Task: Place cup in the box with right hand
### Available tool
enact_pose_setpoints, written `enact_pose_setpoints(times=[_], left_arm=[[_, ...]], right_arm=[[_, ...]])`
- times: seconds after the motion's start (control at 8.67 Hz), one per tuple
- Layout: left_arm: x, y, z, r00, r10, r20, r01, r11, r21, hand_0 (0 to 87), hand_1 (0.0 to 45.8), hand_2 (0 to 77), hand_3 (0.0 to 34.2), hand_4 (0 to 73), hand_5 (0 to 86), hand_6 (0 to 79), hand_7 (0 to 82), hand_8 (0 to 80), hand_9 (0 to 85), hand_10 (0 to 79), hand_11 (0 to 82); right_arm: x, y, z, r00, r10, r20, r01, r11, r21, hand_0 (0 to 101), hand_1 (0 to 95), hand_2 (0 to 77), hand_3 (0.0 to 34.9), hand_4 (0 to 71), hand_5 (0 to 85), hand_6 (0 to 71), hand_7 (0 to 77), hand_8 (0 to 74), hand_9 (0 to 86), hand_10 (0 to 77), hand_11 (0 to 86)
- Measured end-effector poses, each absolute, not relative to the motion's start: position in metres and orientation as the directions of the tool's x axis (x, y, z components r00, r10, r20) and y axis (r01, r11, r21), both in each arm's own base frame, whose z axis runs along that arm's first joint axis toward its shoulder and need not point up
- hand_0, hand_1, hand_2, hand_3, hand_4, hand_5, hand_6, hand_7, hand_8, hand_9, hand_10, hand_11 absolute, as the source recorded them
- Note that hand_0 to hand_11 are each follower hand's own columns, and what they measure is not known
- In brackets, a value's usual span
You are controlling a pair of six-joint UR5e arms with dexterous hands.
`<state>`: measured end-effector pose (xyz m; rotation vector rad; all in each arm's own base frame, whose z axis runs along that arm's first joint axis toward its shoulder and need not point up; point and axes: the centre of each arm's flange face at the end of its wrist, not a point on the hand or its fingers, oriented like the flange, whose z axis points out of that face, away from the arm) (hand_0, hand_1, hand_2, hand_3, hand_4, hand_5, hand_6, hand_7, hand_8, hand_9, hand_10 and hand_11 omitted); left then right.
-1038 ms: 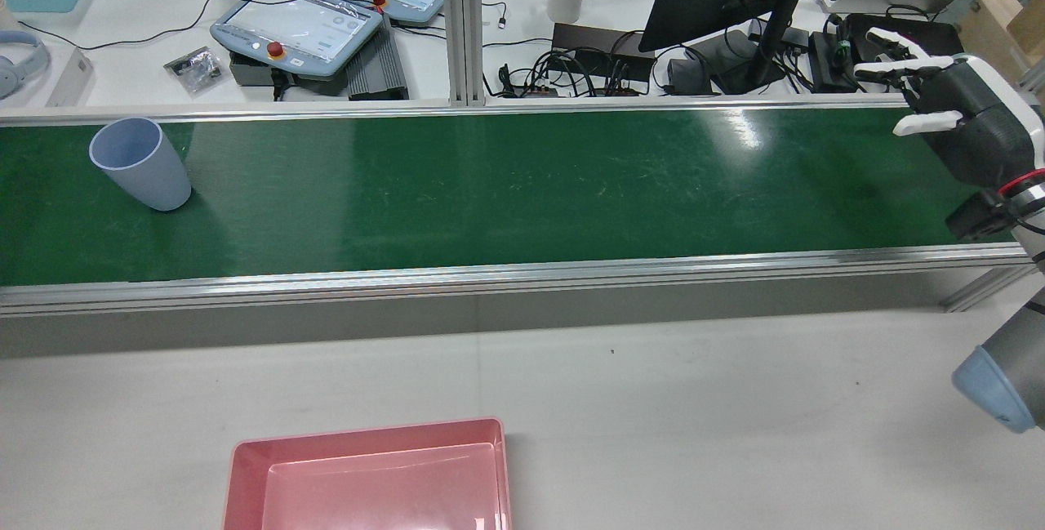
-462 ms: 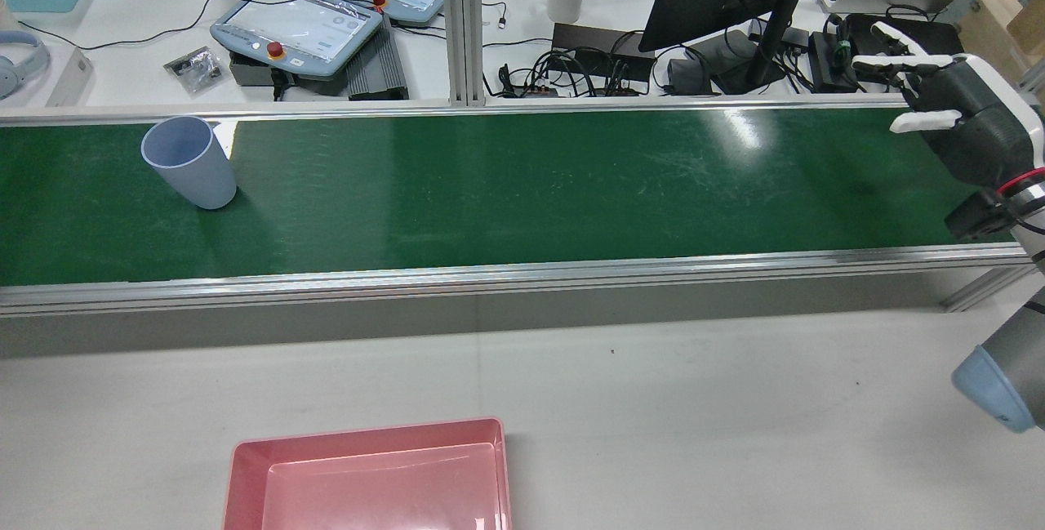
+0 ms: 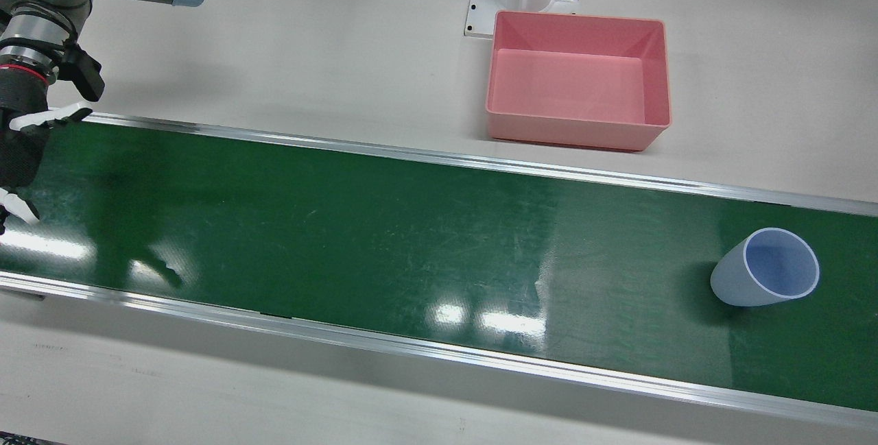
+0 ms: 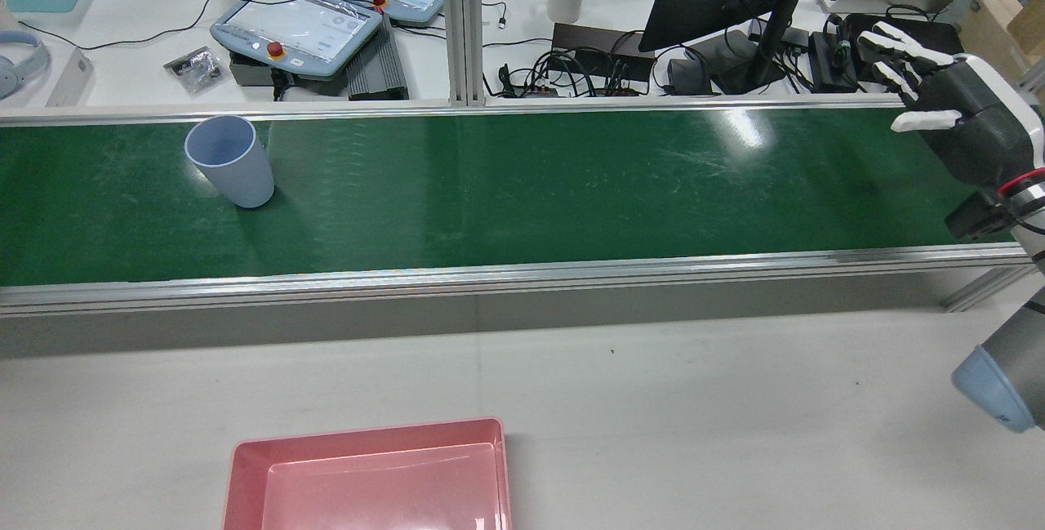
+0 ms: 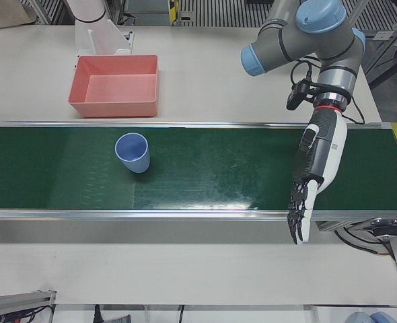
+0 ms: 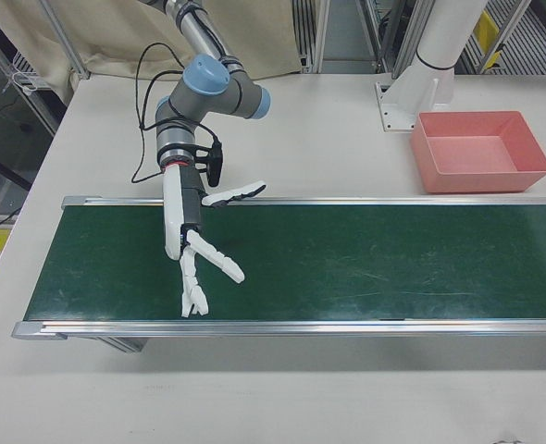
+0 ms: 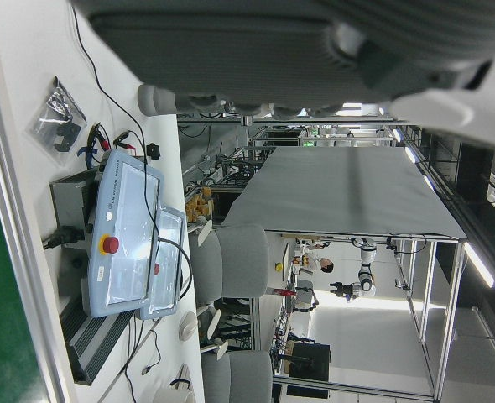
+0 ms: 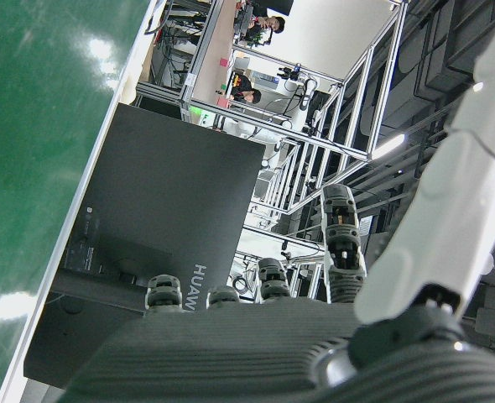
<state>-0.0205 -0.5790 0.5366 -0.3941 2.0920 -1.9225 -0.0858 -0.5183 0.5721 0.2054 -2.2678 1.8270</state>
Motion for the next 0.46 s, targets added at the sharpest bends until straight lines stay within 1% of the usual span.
enact_pose_setpoints(times=[0.12, 0.35, 0.46], left_arm=[[-0.0206, -0.5790, 0.5366, -0.926, -0.378, -0.016, -0.016, 0.081, -0.997, 0.0, 0.5, 0.5, 0.0, 0.0, 0.0, 0.0, 0.0, 0.0, 0.0, 0.0, 0.0], [-0.0209, -0.5790, 0.5366, -0.926, -0.377, -0.016, -0.016, 0.081, -0.997, 0.0, 0.5, 0.5, 0.0, 0.0, 0.0, 0.0, 0.0, 0.0, 0.0, 0.0, 0.0], [-0.0207, -0.5790, 0.5366, -0.926, -0.377, -0.016, -0.016, 0.081, -0.997, 0.0, 0.5, 0.0, 0.0, 0.0, 0.0, 0.0, 0.0, 0.0, 0.0, 0.0, 0.0]], right_arm=[[-0.0858, -0.5183, 0.5724, -0.966, 0.030, 0.258, -0.246, 0.216, -0.945, 48, 8.7, 1.1, 4.6, 13.6, 2.7, 1.1, 14.7, 0.5, 1.6, 3.3, 6.5], [-0.0858, -0.5184, 0.5725, -0.966, 0.030, 0.258, -0.246, 0.216, -0.945, 48, 8.7, 1.1, 14.7, 14.2, 2.2, 1.1, 14.7, 0.0, 1.6, 3.3, 6.5], [-0.0856, -0.5184, 0.5726, -0.966, 0.030, 0.258, -0.246, 0.216, -0.945, 48, 8.7, 1.1, 22.0, 15.3, 2.7, 1.1, 14.7, 0.5, 1.6, 2.7, 6.5]])
